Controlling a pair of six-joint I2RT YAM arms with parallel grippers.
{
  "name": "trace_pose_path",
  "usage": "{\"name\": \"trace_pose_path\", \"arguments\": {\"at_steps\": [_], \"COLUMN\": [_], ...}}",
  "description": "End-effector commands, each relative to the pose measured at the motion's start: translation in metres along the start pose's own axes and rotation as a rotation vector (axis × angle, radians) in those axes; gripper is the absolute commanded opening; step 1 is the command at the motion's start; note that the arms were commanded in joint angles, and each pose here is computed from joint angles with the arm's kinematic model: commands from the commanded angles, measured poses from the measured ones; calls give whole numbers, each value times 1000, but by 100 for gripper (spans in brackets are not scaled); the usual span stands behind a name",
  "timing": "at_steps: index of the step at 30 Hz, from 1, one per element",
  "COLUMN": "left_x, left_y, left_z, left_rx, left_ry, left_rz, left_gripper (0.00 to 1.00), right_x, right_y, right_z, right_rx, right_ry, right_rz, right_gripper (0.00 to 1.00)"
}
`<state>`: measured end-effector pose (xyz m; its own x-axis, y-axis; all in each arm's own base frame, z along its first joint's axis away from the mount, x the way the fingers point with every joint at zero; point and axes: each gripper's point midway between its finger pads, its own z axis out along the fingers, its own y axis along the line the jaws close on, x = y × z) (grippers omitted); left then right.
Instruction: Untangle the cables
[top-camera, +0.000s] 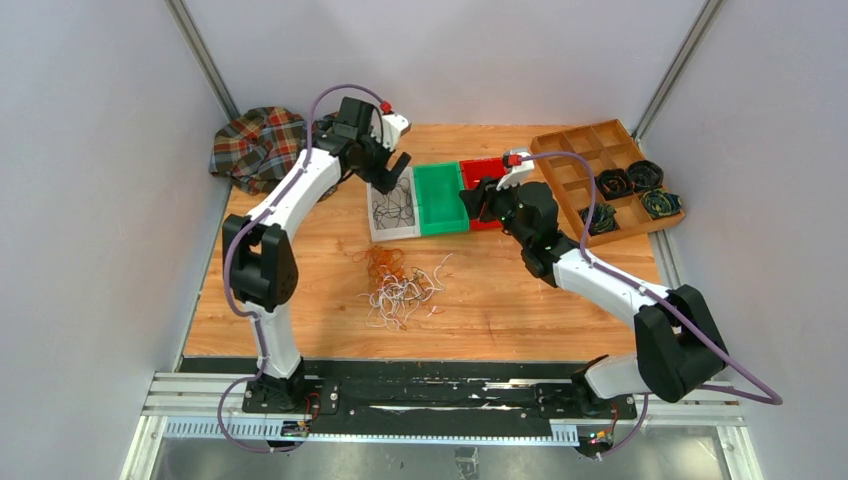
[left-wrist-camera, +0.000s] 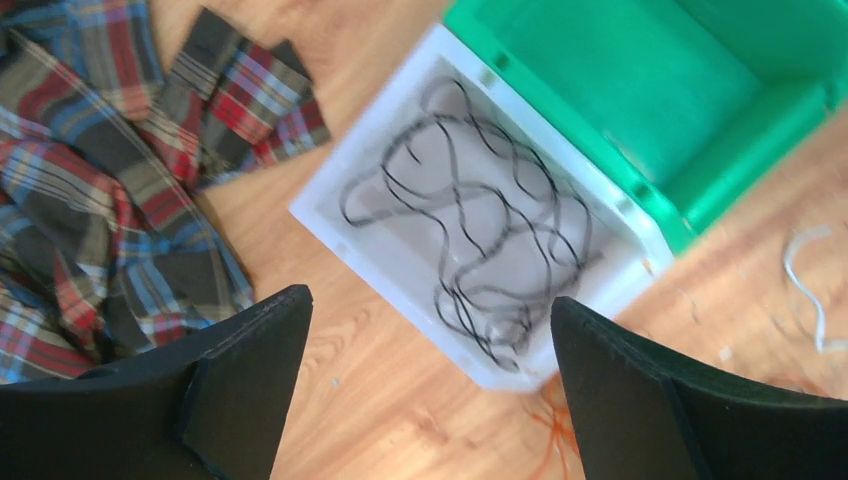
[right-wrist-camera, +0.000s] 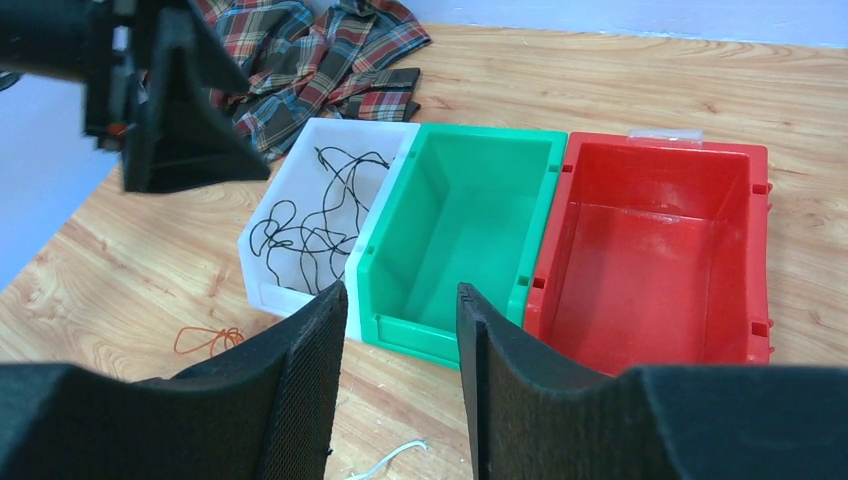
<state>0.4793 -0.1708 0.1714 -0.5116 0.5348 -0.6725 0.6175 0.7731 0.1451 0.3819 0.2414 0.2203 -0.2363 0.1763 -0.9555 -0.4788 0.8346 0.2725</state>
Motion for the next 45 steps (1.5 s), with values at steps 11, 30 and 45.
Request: {"name": "trace_pose_path", "arguments": {"at_steps": [11, 30, 45], "left_x": [89, 102, 64], "left_y": [-38, 46, 37], "left_z": [5, 57, 2], "left_rx": [103, -185, -86], "left_ry": [132, 215, 116], "left_rz": [63, 135, 79], "left_gripper": [89, 85, 96], "right_x": [12, 49, 56], "right_y": [10, 61, 91], "right_z": [-12, -13, -14], "right_rx": [-25, -129, -190], "right_ry": [25, 111, 137], "right_rz": [-10, -34, -30], "right_gripper": [39, 36, 50]}}
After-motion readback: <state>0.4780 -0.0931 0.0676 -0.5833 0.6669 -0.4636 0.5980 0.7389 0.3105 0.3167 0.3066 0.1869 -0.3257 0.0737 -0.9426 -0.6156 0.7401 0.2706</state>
